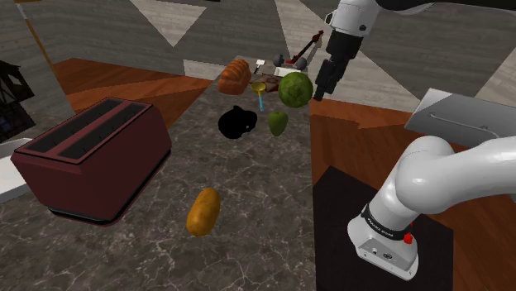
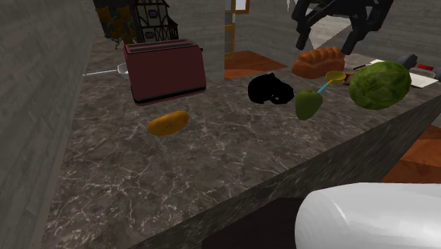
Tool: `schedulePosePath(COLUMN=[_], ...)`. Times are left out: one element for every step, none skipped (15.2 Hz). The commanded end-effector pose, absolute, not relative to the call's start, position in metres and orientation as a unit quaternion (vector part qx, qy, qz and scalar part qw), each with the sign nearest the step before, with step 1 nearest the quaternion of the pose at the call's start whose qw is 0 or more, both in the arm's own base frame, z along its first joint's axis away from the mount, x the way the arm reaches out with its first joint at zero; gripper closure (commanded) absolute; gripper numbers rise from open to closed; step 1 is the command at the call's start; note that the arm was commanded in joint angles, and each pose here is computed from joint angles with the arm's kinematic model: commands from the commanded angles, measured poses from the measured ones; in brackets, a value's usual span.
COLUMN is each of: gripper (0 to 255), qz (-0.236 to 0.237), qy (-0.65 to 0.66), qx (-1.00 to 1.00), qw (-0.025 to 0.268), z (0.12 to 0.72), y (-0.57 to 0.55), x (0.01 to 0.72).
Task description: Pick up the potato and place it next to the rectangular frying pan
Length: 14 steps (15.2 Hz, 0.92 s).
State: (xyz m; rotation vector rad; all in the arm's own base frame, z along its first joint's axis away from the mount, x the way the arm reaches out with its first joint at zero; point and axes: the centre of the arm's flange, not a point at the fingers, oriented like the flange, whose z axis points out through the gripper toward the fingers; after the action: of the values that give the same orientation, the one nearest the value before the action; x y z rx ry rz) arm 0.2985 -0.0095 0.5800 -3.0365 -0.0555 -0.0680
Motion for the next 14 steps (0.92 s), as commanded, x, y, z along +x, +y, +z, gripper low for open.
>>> schedulePosePath(gripper=[0, 0, 0, 0, 0, 0, 0, 0, 0, 0, 0, 0, 0, 0], qz=[-0.022, -0.027, -0.032, -0.036, -0.041, -0.046, -0.050, -0.055, -0.059, -0.064, -0.069, -0.073, -0.078, -0.082], qy=[-0.018, -0.003, 0.013, 0.028, 0.044, 0.059, 0.075, 0.090, 0.105, 0.121, 0.136, 0.151, 0.167, 0.182], qx=[-0.998, -0.998, -0.997, -0.996, -0.995, -0.994, -0.992, -0.990, -0.987, -0.985, -0.982, -0.978, -0.975, -0.971], qw=[0.052, 0.058, 0.064, 0.071, 0.077, 0.083, 0.089, 0.095, 0.101, 0.107, 0.113, 0.119, 0.125, 0.131], z=[0.580, 0.571, 0.562, 0.552, 0.543, 0.534, 0.526, 0.517, 0.508, 0.500, 0.491, 0.483, 0.474, 0.466], y=[-0.009, -0.002, 0.005, 0.013, 0.021, 0.030, 0.038, 0.047, 0.056, 0.065, 0.075, 0.084, 0.094, 0.104], x=[0.298, 0.294, 0.289, 0.285, 0.281, 0.278, 0.275, 0.272, 0.269, 0.267, 0.265, 0.264, 0.263, 0.262])
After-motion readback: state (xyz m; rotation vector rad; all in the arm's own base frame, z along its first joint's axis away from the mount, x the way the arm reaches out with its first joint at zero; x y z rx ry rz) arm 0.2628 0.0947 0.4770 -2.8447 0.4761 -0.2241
